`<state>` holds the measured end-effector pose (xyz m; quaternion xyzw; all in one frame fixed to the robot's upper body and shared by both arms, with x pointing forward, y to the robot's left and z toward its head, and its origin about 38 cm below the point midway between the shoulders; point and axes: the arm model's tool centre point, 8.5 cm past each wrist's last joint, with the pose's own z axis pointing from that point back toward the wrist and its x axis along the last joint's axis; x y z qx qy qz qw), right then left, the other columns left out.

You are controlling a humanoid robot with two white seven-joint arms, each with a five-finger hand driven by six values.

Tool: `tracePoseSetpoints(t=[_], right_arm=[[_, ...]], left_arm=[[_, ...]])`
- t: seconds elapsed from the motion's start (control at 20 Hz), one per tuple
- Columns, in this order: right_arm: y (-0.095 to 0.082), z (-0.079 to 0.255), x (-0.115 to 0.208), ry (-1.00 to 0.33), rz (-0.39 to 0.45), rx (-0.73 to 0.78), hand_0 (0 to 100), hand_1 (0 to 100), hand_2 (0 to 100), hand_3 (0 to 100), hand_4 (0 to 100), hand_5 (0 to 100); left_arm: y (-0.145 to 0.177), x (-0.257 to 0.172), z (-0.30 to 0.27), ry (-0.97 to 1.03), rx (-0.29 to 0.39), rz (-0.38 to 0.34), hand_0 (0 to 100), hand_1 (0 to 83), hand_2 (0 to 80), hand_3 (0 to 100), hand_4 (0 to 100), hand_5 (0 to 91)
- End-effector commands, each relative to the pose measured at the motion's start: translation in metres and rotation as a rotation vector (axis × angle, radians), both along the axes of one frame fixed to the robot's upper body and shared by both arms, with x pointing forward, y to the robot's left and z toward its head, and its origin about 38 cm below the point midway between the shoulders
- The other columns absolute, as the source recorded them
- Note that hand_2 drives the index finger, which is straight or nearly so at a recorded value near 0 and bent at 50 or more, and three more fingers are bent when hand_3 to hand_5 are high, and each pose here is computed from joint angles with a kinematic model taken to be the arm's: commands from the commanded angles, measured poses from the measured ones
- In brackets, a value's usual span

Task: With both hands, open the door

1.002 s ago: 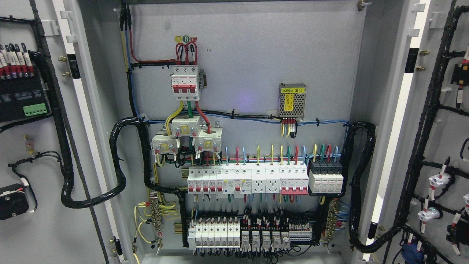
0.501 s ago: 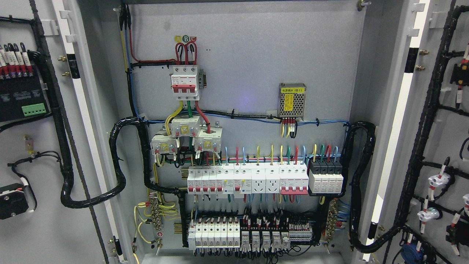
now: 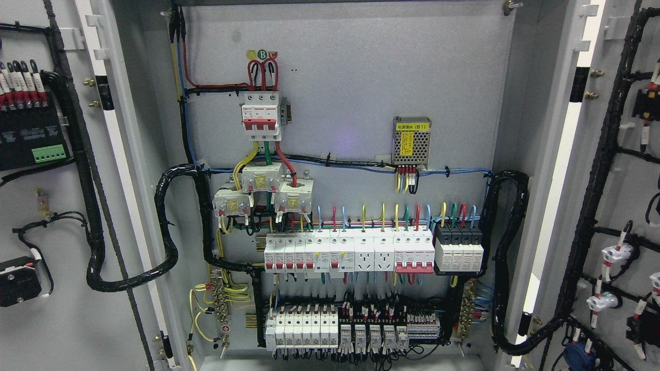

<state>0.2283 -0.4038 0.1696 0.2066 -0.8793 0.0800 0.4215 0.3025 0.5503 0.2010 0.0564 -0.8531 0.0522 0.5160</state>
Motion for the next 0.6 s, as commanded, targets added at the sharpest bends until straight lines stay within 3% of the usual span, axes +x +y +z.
tracePoseSetpoints(t=[0.0,0.25,0.55], right_arm=[[0.017,0.003,-0.008,-0.089,0.014,0.014,0,0,0,0,0,0],[0.042,-0.011,-0.013,-0.063,0.077,-0.024,0,0,0,0,0,0],[0.052,-0.020,-0.016,-0.045,0.095,-0.026,0,0,0,0,0,0]], left_arm=[[0.001,0.000,0.003,-0.001,0.007,-0.003,0,0.0,0.0,0,3,0.0],[0.001,0.000,0.003,0.000,0.009,-0.003,0,0.0,0.0,0,3,0.0],[0.001,0.000,0.004,-0.001,0.010,-0.005,0,0.0,0.0,0,3,0.0]])
